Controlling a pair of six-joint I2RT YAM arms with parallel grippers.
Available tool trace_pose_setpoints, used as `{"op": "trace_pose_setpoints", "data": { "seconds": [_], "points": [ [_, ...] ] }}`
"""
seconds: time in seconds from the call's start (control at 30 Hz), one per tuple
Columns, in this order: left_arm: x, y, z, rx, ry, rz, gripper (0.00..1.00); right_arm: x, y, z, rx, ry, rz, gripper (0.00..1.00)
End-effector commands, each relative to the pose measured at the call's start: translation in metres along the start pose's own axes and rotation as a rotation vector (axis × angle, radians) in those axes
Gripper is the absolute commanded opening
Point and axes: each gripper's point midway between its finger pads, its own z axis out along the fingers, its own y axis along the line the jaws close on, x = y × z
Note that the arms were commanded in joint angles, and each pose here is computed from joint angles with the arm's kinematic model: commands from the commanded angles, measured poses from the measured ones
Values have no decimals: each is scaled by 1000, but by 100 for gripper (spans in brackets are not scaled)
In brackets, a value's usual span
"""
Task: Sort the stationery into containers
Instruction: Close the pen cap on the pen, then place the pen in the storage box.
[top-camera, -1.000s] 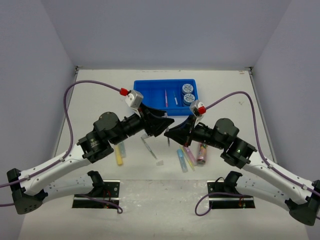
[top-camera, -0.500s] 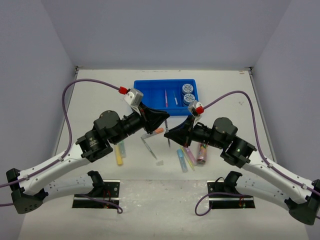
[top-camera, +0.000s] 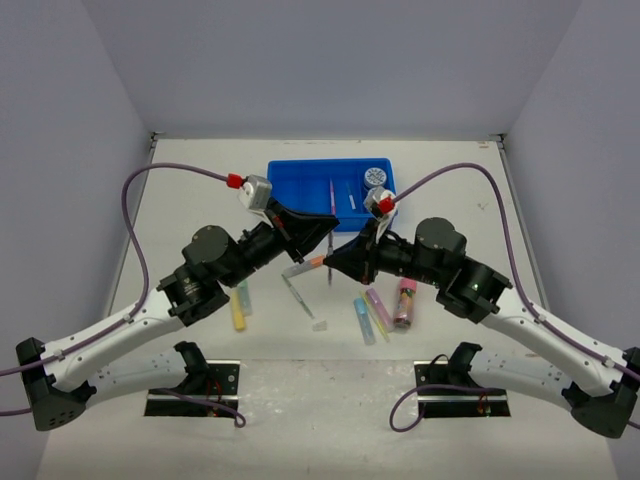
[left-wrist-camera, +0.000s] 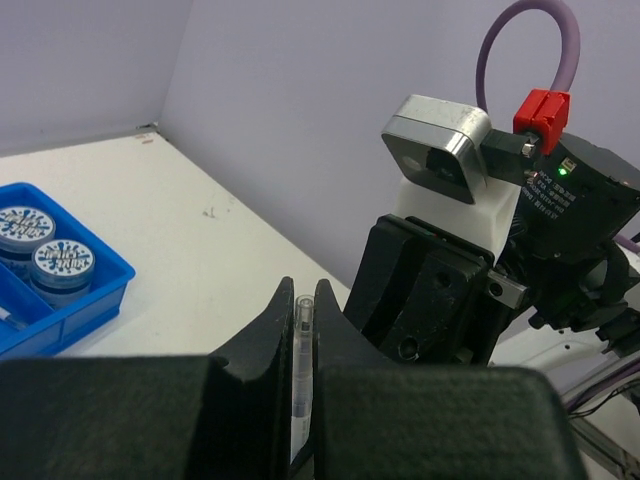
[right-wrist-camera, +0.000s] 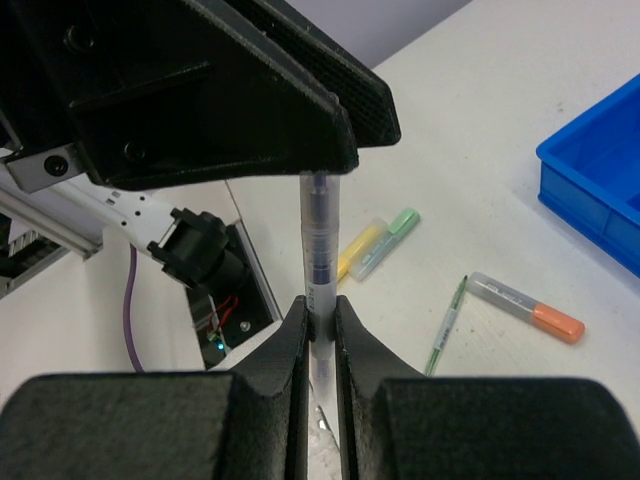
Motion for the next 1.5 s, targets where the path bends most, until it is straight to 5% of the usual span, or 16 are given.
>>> {"op": "trace_pose_setpoints", "data": {
  "seconds": [0.0, 0.27, 0.5, 0.6, 0.67, 0.7, 0.73, 0.83, 1.0, 1.2, 1.47],
  "points": [
    [80, 3, -13, 51, 236, -103, 0, -120, 5, -5, 74, -318, -112, 0],
    [113, 16, -34, 38, 275, -158, 0, -179, -8, -8, 141, -400, -153, 0],
    [103, 35, -38, -76, 239, -119, 0, -174, -10, 5, 112, -350, -162, 0],
    [79, 55, -36, -236, 205, -66, 22, -133, -34, 27, 147, -234, -127, 0],
    [27, 75, -43, -461, 126, -14, 82, -93, -65, 41, 224, -152, -84, 0],
    [6, 80, -46, -534, 82, 0, 97, -78, -78, 47, 252, -119, -64, 0],
    [-9, 85, -48, -591, 45, 11, 100, -69, -88, 51, 276, -98, -48, 0],
    [-62, 96, -60, -769, -100, 26, 100, -48, -117, 58, 355, -58, -4, 0],
    [-81, 108, -95, -915, -154, 40, 100, -44, -204, 56, 640, 31, 66, 0],
    [-39, 129, -135, -959, -26, 93, 100, -47, -313, 74, 924, 170, 76, 0],
    [-8, 133, -162, -952, 134, 130, 100, -9, -368, 100, 1025, 287, 108, 0]
  ]
}}
